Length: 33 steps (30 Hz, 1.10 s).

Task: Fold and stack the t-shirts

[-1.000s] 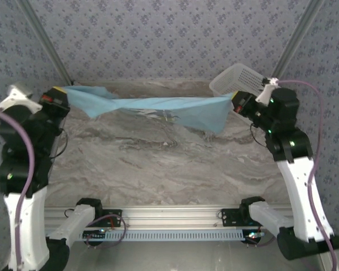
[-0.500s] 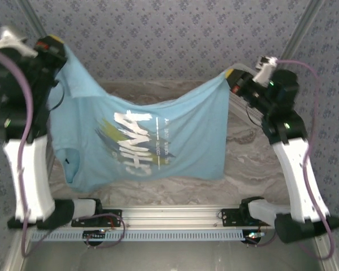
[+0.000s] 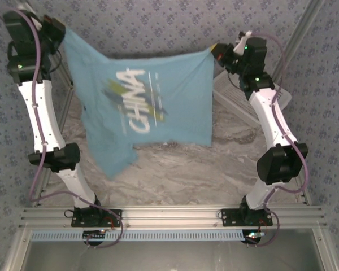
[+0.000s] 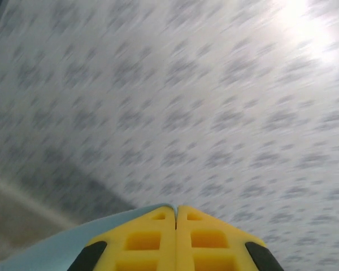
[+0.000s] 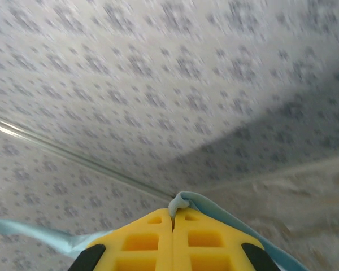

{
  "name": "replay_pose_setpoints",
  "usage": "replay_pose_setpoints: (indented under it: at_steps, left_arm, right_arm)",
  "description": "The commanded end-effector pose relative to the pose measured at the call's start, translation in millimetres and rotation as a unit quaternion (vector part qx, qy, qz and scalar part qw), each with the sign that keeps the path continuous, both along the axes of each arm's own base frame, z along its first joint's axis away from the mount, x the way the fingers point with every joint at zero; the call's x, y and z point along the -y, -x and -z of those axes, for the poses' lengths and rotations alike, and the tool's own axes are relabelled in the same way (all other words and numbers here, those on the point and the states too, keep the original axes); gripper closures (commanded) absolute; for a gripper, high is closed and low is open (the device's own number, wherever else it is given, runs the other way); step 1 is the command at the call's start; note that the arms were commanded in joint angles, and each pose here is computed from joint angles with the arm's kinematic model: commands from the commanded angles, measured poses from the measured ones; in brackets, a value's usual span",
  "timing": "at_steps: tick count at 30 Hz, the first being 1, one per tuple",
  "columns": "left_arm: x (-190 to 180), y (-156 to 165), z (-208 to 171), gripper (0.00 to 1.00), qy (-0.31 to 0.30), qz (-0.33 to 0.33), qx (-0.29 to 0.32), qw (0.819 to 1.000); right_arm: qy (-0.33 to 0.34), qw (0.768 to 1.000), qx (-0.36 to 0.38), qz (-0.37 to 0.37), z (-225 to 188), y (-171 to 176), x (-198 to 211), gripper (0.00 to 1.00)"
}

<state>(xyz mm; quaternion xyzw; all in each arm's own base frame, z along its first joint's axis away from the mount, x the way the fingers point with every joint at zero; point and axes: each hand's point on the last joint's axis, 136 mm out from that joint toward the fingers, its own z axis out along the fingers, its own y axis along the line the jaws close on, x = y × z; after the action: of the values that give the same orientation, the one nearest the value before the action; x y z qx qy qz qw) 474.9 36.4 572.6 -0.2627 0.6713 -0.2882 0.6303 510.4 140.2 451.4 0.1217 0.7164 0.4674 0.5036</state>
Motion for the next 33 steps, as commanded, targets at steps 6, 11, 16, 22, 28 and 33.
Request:
replay_pose_setpoints:
  at_steps: [6, 11, 16, 22, 28, 33]
  left_arm:
    - [27.3, 112.0, -84.4, 1.00, -0.036, 0.018, 0.100, 0.994]
    - [25.1, 130.1, 31.0, 1.00, -0.036, -0.014, -0.068, 0.997]
    - [45.3, 170.2, 210.2, 1.00, 0.052, 0.003, -0.233, 0.971]
    - [83.4, 239.7, 400.5, 1.00, 0.133, 0.025, -0.411, 0.902]
    - [98.6, 290.4, 497.9, 1.00, 0.201, 0.009, -0.506, 0.839]
    - [97.7, 312.9, 493.5, 1.00, 0.213, 0.001, -0.523, 0.825]
  right_arm:
    - [-0.047, 0.995, 0.088, 0.018, -87.0, 3.6, 35.5, 1.00]
    - [-0.036, 0.999, -0.003, 0.003, -7.3, 1.0, 27.2, 1.00]
    - [-0.010, 0.987, -0.157, 0.028, 144.4, 28.3, 28.0, 1.00]
    - [0.065, 0.936, -0.346, 0.028, 318.7, 83.4, 29.7, 1.00]
    - [0.167, 0.885, -0.434, 0.003, 390.5, 125.1, 29.9, 1.00]
    - [0.227, 0.857, -0.462, 0.017, 400.0, 156.3, 47.0, 1.00]
